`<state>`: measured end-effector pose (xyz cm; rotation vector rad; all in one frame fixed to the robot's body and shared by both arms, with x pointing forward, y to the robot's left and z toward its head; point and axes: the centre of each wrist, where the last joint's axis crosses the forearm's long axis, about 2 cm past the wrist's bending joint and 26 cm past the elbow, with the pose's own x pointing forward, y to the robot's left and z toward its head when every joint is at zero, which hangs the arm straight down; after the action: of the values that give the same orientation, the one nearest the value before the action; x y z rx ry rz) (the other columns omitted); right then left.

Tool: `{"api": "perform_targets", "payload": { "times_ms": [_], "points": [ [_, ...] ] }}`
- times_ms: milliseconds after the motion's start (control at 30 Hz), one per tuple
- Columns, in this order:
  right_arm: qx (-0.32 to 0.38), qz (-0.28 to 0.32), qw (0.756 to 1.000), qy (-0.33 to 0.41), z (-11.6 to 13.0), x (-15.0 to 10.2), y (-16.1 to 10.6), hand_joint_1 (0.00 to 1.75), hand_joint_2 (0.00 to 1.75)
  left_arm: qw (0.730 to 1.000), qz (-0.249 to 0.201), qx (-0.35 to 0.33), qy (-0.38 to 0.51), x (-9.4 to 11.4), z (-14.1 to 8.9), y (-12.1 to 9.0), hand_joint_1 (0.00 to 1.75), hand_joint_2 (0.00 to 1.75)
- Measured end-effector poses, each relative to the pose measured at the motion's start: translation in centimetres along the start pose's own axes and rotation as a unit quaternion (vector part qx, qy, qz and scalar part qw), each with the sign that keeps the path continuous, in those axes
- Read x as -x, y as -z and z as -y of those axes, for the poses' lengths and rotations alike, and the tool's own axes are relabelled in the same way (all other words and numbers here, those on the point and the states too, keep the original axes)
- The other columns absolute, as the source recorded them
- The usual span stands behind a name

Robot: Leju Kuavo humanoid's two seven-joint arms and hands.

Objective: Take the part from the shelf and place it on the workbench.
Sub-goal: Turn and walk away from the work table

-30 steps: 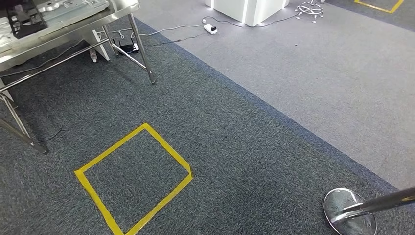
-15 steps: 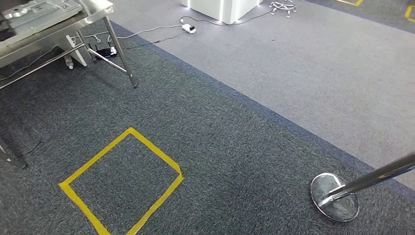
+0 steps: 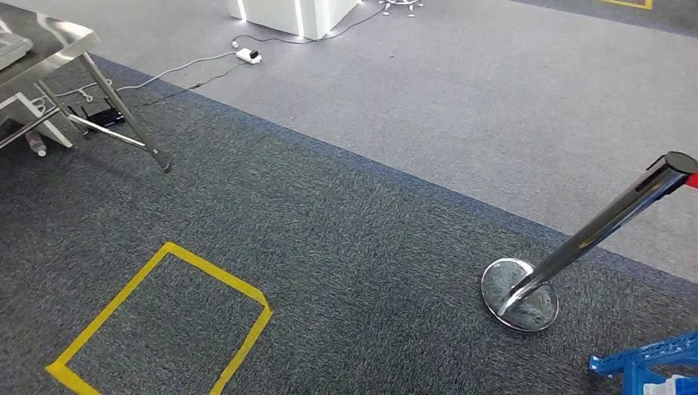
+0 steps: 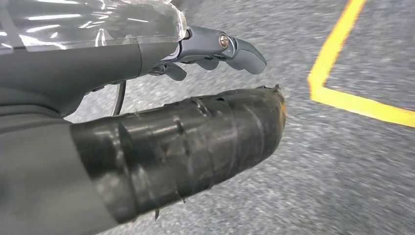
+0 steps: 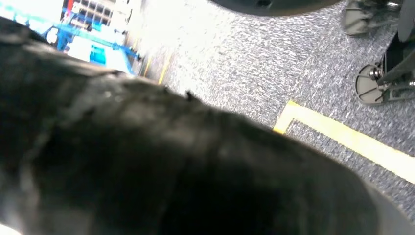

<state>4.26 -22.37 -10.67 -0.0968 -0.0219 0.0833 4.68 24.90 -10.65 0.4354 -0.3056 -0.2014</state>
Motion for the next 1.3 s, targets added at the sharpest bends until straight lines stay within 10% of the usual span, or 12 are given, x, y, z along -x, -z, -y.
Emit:
{"api": "perform_targets", "payload": {
  "times_ms": [1300],
  "points": [
    [-0.007,-0.015,1.0,-0.01,0.03,-0.03,0.01,0.0,0.0,1.0,0.007,-0.001,-0.004,-0.35,0.14,-0.04,0.0,0.0]
  ]
}}
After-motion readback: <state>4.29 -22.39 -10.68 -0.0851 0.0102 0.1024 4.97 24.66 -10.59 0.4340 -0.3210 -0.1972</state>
